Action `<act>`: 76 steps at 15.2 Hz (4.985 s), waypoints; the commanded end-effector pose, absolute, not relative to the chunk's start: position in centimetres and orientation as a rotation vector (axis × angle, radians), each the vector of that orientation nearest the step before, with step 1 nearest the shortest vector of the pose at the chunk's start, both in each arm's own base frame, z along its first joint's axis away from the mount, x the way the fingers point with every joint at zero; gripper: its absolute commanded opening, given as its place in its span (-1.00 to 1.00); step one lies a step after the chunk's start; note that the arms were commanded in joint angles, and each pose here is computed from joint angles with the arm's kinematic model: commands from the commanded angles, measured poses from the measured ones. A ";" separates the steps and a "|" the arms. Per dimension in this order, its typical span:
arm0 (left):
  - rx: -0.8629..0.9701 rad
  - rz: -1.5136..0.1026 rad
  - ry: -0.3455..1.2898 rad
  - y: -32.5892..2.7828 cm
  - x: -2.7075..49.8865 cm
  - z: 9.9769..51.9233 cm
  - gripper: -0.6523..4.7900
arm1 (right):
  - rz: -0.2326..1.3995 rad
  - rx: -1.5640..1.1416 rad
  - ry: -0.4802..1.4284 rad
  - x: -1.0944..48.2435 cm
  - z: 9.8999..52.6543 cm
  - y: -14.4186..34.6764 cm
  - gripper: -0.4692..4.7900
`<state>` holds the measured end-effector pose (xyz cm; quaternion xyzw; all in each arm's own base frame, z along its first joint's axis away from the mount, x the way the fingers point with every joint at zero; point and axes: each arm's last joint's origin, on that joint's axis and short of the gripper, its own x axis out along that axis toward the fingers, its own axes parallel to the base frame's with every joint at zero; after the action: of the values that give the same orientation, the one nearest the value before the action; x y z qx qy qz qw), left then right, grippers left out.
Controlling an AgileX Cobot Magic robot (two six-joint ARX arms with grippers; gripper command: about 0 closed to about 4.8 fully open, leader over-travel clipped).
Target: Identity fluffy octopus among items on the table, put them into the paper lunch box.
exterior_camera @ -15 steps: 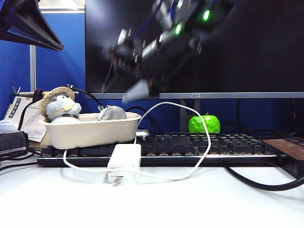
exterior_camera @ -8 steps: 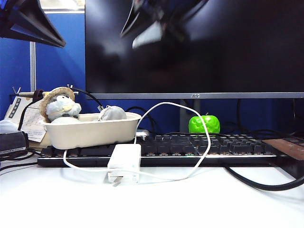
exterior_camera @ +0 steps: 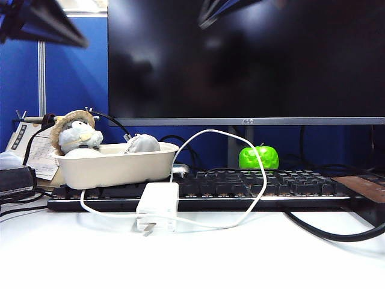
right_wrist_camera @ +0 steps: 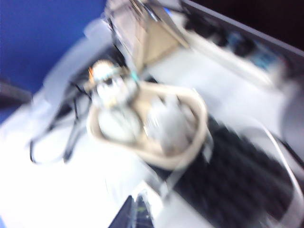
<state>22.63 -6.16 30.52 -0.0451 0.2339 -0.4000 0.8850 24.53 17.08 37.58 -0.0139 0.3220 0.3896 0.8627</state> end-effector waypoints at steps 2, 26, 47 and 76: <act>-0.143 -0.870 0.321 -6.0 21.4 33.4 -0.77 | 0.748 -0.080 0.648 19.3 40.8 13.4 -0.85; -0.017 -0.638 -0.415 -1.0 -1.4 39.8 -0.77 | 0.532 0.047 -0.078 -1.9 40.3 -0.1 -0.85; 0.097 -0.348 0.007 -2.7 11.4 25.5 -0.77 | 0.185 -0.055 0.089 8.8 25.6 1.3 -0.84; 0.049 -0.193 -0.014 -0.5 8.1 25.2 -0.77 | 0.188 -0.058 0.191 9.2 23.3 1.3 -0.84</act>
<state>8.11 -0.57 25.31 0.0264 -0.0096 -0.0971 0.9949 9.24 1.31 23.00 -0.0294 0.1040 0.0948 0.9896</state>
